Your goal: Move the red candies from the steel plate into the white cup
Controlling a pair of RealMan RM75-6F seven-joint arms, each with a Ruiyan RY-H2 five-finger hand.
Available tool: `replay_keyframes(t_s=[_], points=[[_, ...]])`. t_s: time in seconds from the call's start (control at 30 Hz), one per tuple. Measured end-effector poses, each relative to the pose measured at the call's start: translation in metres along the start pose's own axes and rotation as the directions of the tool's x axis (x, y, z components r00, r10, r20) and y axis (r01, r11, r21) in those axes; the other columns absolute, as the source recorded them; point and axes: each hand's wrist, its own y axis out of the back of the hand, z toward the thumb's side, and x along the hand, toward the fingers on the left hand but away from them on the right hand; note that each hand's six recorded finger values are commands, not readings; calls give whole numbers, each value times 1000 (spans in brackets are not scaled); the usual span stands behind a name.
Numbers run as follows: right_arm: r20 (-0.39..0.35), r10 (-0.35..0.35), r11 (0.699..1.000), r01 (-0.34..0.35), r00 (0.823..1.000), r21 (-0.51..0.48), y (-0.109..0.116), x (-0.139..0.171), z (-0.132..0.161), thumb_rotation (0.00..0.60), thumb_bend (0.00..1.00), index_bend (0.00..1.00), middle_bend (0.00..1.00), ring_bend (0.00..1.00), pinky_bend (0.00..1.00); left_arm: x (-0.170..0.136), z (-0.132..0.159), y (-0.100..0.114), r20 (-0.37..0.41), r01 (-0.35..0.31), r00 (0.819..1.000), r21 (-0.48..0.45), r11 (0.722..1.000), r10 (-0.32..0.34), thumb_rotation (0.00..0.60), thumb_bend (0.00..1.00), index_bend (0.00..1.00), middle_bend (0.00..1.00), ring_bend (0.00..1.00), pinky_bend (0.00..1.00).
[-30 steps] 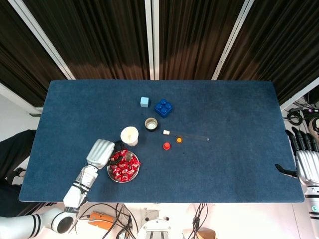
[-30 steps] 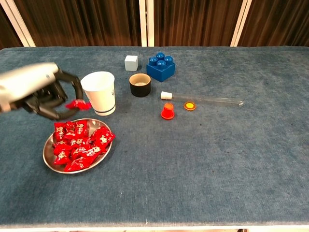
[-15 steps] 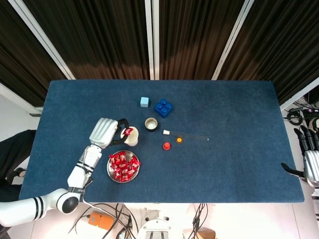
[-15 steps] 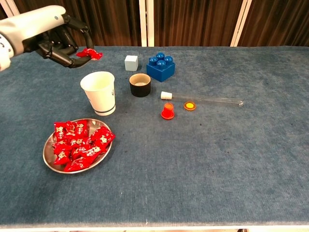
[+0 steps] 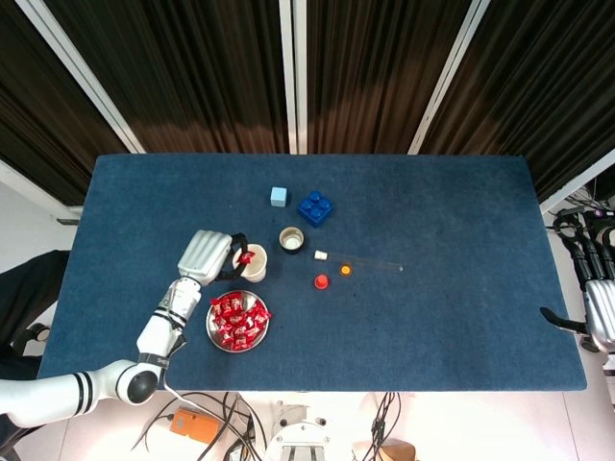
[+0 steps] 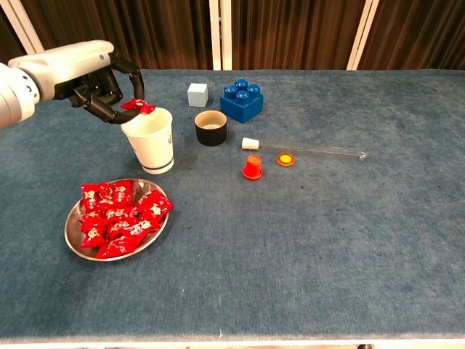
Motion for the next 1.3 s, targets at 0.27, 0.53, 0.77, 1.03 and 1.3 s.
replay_keyframes(t_s=[0.27, 0.53, 0.77, 1.03, 1.3], points=[[-1, -7, 1000, 7, 1000, -5, 1, 1, 1, 600, 257, 0, 34, 0, 55, -3, -4, 4, -14, -36, 999, 9, 999, 36, 600, 120, 273, 924, 933, 829], [-2, -20, 1000, 20, 1000, -13, 4, -1, 1, 600, 257, 0, 34, 0, 55, -33, -9, 26, 27, -170, 985, -7, 985, 170, 600, 140, 319, 924, 933, 829], [-10, -18, 1000, 18, 1000, -12, 3, -1, 5, 600, 258, 0, 34, 0, 55, -70, 6, 24, 186, -219, 958, -16, 976, 218, 600, 145, 353, 925, 931, 829], [-15, -11, 1000, 11, 1000, -6, 1, 1, 9, 600, 258, 0, 34, 0, 58, -82, 33, -29, 309, -50, 951, 75, 996, 24, 600, 147, 362, 924, 928, 829], [1, -6, 1000, 6, 1000, -7, 0, 2, 5, 600, 258, 0, 34, 0, 58, -68, 39, -66, 299, 63, 948, 154, 986, -108, 600, 190, 384, 924, 930, 829]])
